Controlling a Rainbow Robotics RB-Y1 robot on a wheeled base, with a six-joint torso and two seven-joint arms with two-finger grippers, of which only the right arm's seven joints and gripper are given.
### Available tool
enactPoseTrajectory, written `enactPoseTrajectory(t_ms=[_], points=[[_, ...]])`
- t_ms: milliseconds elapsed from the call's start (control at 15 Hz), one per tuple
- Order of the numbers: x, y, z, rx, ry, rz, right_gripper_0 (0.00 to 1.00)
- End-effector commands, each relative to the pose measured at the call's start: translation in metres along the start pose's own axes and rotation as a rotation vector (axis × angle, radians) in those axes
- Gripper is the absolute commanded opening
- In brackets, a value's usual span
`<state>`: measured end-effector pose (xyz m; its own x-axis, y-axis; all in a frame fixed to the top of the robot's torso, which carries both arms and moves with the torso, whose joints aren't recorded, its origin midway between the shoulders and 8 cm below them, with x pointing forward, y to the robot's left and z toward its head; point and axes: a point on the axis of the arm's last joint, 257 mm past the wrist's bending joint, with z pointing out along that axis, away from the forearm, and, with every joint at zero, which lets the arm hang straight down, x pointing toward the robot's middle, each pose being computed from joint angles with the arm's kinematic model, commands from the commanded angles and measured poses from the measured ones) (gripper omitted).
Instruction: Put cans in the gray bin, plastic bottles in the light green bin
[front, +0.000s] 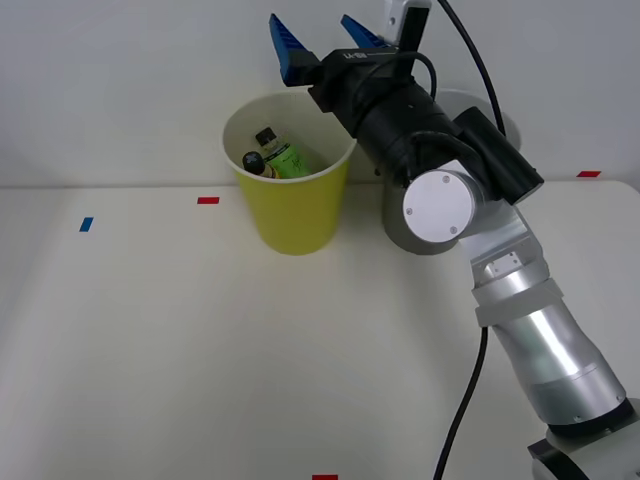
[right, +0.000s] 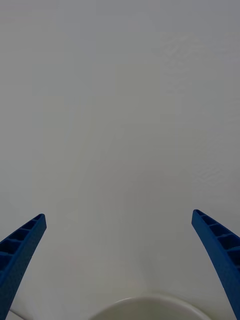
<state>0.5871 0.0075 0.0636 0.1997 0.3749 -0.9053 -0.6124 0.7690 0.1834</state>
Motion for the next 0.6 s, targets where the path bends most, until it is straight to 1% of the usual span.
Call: enactPoseTrajectory(t_ms=[67,267,400,467,600], points=[[0.002,0.0,-0.003,-0.005,-0.004,-0.021,1.0],[0.0,0.008,-0.018,-0.02,-0.05,-0.033,1.0],[-0.006,0.012,-0.032,-0.034,-0.061,-0.03,1.0],[-0.009,0.012,-0.045,-0.034,-0.068,-0.024,1.0],[-0.005,0.008,-0.068,-0.022,-0.062,-0.023,1.0]])
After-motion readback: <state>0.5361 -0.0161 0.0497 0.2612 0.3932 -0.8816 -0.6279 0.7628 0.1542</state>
